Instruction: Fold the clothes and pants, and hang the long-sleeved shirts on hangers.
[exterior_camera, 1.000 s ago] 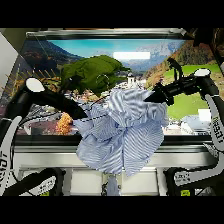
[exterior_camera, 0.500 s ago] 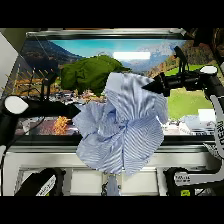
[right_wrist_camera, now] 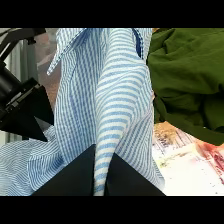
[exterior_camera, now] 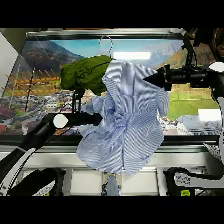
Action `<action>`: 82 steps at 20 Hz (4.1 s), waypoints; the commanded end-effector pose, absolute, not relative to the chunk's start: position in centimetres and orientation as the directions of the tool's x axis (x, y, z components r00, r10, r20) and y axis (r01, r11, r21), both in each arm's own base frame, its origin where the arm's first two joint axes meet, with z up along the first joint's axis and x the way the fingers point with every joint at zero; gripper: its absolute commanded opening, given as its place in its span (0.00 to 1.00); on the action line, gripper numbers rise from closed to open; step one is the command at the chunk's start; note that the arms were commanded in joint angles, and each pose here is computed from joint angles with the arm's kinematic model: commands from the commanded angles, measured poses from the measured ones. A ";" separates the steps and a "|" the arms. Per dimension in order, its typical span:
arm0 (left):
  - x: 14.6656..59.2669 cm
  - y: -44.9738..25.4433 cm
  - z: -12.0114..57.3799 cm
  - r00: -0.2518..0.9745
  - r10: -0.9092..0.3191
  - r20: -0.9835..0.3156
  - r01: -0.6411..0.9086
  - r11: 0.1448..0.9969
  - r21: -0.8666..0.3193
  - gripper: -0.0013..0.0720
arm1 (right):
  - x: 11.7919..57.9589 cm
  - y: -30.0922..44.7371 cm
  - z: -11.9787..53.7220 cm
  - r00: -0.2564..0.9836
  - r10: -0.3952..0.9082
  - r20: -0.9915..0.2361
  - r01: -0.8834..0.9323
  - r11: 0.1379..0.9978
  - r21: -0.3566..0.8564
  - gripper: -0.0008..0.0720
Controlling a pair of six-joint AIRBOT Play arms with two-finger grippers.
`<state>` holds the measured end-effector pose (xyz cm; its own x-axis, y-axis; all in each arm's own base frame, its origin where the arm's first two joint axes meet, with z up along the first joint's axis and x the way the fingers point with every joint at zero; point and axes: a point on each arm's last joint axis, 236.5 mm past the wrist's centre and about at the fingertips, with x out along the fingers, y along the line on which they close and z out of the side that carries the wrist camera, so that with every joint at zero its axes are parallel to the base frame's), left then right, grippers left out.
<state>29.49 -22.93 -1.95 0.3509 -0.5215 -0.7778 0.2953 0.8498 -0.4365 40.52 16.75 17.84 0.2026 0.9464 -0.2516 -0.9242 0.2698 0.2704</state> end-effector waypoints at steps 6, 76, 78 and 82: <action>31.5 -23.7 -5.0 0.280 -0.485 -0.828 0.212 0.873 -0.439 0.03 | 40.1 16.8 18.7 0.205 0.946 -0.250 -0.917 0.275 0.289 0.03; 29.4 -10.9 29.3 0.806 -0.263 -0.530 0.174 0.962 -0.212 0.74 | 36.6 19.0 29.0 0.429 0.893 0.133 -0.892 0.396 0.219 0.03; 29.8 -11.2 28.7 0.796 -0.262 -0.546 0.173 0.962 -0.209 0.44 | 38.0 15.4 30.7 0.549 0.824 0.140 -0.831 0.521 0.193 0.03; 31.4 -13.7 26.2 0.735 -0.307 -0.604 0.211 0.951 -0.226 0.07 | 39.6 6.2 33.4 0.790 0.605 0.102 -0.614 0.781 0.116 0.03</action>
<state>30.52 -12.41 27.54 0.7677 -0.2812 -0.5759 0.1900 0.9580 -0.2146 38.46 12.59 31.59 0.6211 0.7735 0.1264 -0.7822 0.6016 0.1622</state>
